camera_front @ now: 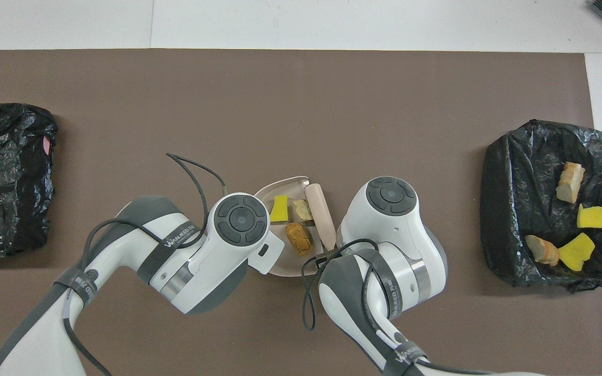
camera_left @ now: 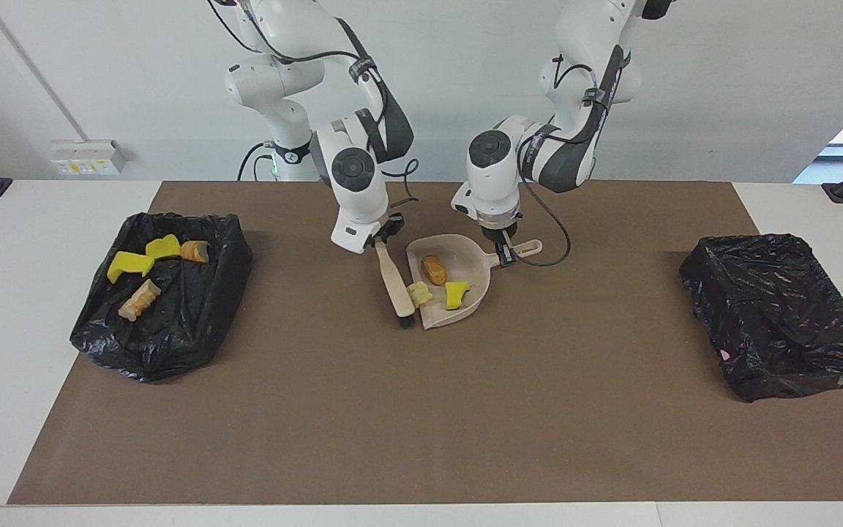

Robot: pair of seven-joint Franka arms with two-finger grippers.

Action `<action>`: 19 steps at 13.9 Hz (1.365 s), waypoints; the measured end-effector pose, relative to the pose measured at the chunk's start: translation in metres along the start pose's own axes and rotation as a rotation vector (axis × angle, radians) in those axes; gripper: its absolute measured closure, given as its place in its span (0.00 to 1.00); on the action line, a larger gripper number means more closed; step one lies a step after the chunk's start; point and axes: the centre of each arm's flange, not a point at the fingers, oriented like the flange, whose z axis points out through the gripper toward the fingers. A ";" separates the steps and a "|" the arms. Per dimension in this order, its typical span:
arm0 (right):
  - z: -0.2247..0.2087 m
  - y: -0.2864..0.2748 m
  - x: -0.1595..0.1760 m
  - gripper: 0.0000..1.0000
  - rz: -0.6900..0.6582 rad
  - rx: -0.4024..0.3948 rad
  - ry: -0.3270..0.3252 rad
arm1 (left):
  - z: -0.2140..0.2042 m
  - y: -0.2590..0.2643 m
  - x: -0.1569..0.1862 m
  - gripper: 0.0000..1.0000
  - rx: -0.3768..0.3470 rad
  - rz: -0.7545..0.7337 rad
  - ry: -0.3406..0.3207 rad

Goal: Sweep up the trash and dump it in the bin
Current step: 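Carry the dustpan with the left gripper while the right gripper withdraws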

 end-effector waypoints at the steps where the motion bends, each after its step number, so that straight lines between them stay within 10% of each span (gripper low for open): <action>1: -0.001 -0.004 -0.002 0.74 0.007 0.026 -0.010 | 0.000 0.000 0.000 0.67 0.000 0.000 0.000; 12: -0.096 -0.008 -0.062 0.74 0.404 -0.014 -0.027 | 0.002 -0.010 -0.011 0.67 -0.002 0.013 -0.003; 19: -0.073 -0.080 -0.112 0.74 0.272 -0.050 0.011 | -0.016 -0.060 -0.083 0.67 0.035 0.027 -0.001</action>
